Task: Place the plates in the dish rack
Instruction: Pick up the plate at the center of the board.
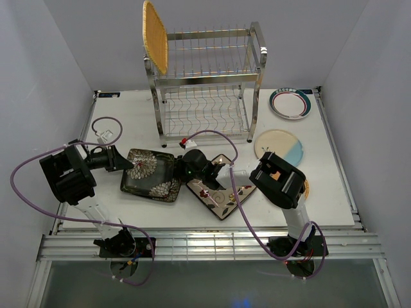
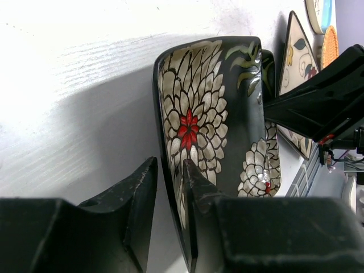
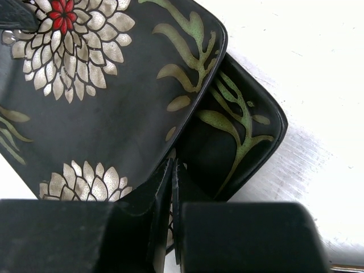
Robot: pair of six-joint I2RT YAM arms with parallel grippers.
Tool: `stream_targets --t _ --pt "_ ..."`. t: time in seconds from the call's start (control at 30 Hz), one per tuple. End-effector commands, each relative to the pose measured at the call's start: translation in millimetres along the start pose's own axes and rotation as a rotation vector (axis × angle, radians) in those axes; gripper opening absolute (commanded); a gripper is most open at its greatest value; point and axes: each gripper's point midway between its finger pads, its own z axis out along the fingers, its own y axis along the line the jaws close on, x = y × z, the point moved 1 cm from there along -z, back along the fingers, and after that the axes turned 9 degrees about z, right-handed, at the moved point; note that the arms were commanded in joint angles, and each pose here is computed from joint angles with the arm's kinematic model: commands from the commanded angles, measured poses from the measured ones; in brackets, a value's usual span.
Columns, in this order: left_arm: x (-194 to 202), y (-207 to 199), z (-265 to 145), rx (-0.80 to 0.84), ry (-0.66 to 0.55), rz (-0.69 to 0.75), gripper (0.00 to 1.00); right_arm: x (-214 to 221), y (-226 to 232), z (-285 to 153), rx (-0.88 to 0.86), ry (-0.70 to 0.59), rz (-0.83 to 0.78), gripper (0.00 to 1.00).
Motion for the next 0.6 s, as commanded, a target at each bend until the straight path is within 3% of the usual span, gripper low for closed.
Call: stream_targets --t 0.0,0.17,0.57 --pt "-16.9 -6.6 -10.0 0.039 -0.072 0.051 0.34 -13.6 27.1 7.8 -0.083 -0.041 -0.001 0.08" --pt "-18.9 -7.9 -13.8 0.039 -0.085 0.055 0.26 -13.8 26.9 7.5 -0.082 -0.042 -0.001 0.08" --pt "-19.6 -14.8 -16.1 0.062 -0.090 0.050 0.24 -10.3 33.5 12.4 -0.086 -0.035 -0.006 0.08"
